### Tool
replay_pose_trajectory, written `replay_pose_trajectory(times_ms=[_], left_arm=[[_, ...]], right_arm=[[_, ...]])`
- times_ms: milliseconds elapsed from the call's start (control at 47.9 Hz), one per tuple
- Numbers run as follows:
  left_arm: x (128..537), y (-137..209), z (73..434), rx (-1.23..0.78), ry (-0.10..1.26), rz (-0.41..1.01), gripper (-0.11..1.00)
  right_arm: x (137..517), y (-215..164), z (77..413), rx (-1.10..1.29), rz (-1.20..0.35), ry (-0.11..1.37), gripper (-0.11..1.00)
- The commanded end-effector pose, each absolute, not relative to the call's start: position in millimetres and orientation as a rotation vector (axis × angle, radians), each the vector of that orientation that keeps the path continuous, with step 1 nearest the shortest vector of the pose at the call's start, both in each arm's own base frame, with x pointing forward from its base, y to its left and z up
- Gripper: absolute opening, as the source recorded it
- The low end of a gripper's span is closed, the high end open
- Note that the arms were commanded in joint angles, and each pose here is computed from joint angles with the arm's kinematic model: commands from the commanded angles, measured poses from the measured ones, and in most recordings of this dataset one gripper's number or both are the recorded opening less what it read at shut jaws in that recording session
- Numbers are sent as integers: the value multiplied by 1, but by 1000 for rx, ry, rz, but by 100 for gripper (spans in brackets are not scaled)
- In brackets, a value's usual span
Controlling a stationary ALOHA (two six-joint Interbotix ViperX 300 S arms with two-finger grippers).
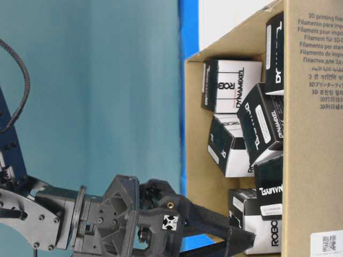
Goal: Pick a box that is randomly placed inside the cardboard box.
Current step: 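Close the right gripper around the DYNAMIXEL box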
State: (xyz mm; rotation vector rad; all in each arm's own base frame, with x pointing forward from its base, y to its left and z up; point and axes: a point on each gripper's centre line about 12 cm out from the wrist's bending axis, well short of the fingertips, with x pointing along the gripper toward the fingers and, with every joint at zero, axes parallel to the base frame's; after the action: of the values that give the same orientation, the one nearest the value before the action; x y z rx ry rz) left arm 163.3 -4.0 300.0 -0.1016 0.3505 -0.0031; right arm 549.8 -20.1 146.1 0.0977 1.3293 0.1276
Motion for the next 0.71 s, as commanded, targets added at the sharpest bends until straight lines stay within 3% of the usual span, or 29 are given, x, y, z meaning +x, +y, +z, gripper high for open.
replay_pose_trajectory(times_ms=[0, 689], left_arm=[[165, -4, 311, -102, 321, -6, -7], [165, -4, 311, -102, 320, -6, -7]], right_arm=[[548, -15, 134, 98, 139, 1355, 99], [548, -15, 154, 28, 120, 1368, 99]])
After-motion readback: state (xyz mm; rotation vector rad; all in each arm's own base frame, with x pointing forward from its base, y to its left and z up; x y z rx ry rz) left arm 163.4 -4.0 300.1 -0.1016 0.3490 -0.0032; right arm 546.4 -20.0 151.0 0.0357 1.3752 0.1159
